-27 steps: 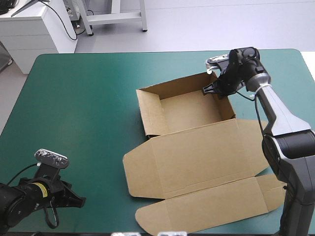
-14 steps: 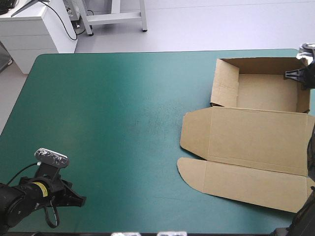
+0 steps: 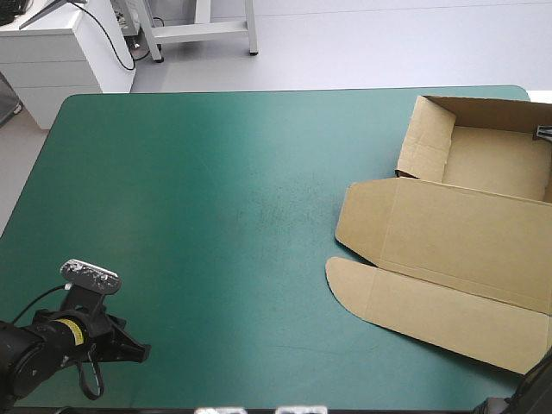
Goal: Fold the box
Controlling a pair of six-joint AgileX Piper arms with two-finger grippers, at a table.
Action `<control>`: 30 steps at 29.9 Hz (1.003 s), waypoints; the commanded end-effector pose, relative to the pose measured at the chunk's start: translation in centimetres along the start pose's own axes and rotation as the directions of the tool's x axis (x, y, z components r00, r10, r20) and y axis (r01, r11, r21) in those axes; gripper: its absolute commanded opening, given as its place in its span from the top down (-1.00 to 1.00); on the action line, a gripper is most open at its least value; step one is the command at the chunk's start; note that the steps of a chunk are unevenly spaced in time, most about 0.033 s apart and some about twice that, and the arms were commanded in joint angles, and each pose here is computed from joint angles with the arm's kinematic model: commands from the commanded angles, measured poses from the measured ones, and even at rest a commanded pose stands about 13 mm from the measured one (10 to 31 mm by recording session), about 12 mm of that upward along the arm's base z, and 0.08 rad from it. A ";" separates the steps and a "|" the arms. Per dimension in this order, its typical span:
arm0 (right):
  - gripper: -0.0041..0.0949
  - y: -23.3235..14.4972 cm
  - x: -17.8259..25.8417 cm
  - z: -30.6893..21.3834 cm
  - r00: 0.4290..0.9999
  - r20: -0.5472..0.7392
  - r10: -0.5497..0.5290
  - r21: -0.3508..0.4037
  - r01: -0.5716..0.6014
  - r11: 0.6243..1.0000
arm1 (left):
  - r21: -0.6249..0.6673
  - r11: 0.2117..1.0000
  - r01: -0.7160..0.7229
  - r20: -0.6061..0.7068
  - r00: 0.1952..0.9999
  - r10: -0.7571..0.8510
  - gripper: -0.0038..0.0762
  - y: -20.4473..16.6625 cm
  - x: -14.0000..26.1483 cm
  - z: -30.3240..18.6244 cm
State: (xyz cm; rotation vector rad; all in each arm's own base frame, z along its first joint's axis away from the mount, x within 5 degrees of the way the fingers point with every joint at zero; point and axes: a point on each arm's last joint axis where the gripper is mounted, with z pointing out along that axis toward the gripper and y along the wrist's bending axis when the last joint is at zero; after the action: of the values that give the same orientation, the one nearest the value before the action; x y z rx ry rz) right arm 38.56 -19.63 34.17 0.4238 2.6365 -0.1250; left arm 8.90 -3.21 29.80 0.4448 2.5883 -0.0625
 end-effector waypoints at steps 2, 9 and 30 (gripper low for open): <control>-0.08 0.0 -0.8 -4.2 0.989 0.148 -0.005 0.009 0.004 1.000 | -0.024 1.000 -0.004 0.063 0.998 0.006 0.92 0.2 -0.8 -0.6; -0.65 0.8 -1.0 -4.9 0.985 0.172 0.006 -0.073 0.007 0.997 | -0.024 1.000 -0.004 0.063 0.998 0.006 0.92 0.2 -0.8 -0.6; 0.93 11.1 2.4 -16.2 0.904 0.368 -0.220 -0.222 0.315 0.923 | -0.008 1.000 -0.004 0.150 0.989 0.006 0.92 0.1 -1.5 -0.4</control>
State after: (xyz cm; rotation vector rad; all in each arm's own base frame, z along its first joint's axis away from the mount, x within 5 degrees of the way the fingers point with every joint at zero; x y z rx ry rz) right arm 35.56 -8.52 44.61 0.0416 2.3756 0.1152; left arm 9.47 -3.27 30.00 0.4435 2.5170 -0.0531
